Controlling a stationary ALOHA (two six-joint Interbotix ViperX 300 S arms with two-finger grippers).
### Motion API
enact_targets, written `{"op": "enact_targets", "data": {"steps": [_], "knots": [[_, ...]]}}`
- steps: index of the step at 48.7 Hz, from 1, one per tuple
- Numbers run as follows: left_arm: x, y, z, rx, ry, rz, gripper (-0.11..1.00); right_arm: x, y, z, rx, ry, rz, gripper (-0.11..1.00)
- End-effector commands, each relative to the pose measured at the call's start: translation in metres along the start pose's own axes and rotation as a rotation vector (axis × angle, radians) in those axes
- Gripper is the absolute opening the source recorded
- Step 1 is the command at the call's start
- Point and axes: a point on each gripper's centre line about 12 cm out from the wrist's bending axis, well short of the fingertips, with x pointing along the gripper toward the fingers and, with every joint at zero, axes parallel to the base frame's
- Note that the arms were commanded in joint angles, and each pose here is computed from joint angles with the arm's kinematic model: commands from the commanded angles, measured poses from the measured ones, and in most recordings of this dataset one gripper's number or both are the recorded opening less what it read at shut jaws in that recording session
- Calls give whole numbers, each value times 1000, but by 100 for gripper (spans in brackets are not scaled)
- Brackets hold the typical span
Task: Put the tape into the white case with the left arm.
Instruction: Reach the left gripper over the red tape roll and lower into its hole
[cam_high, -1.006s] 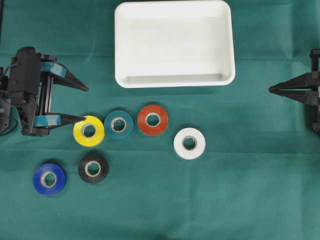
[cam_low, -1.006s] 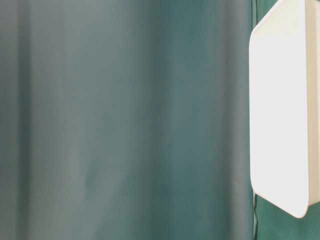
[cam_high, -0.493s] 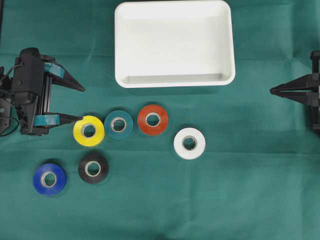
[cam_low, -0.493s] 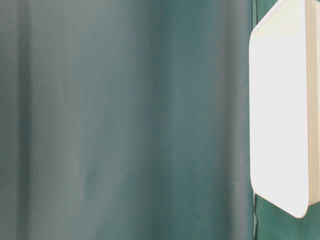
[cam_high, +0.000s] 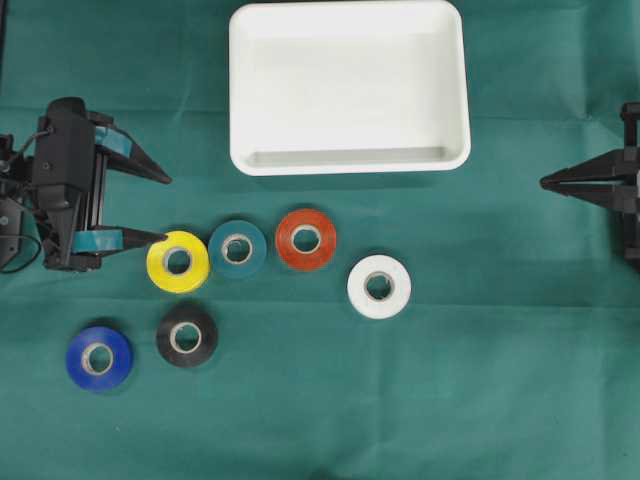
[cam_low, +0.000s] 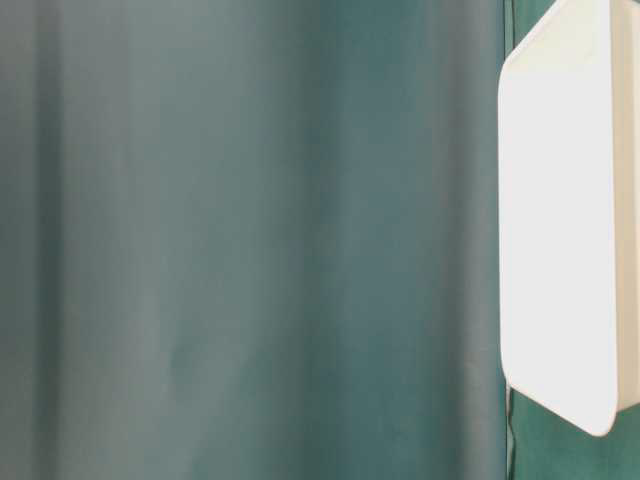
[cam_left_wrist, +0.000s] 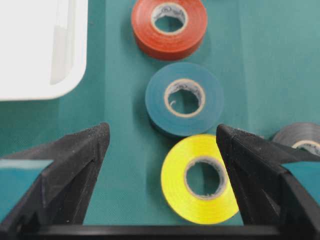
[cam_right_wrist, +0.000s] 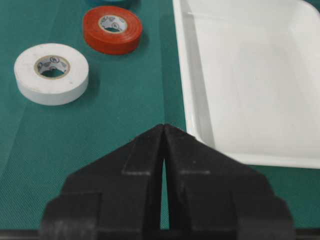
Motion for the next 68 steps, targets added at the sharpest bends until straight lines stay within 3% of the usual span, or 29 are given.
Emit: {"op": "enact_targets", "data": {"steps": [1, 24, 45, 68], "knots": [[1, 0, 11, -4, -23, 0, 100, 1, 0, 4, -4, -8, -2, -9], [40, -4, 31, 7, 31, -8, 100, 1, 0, 4, -10, -8, -2, -9], [89, -24, 55, 44, 75, -49, 100, 1, 0, 1, -7, -3, -1, -9], [140, -34, 59, 63, 144, -62, 100, 1, 0, 0, -7, 3, -1, -9]]}}
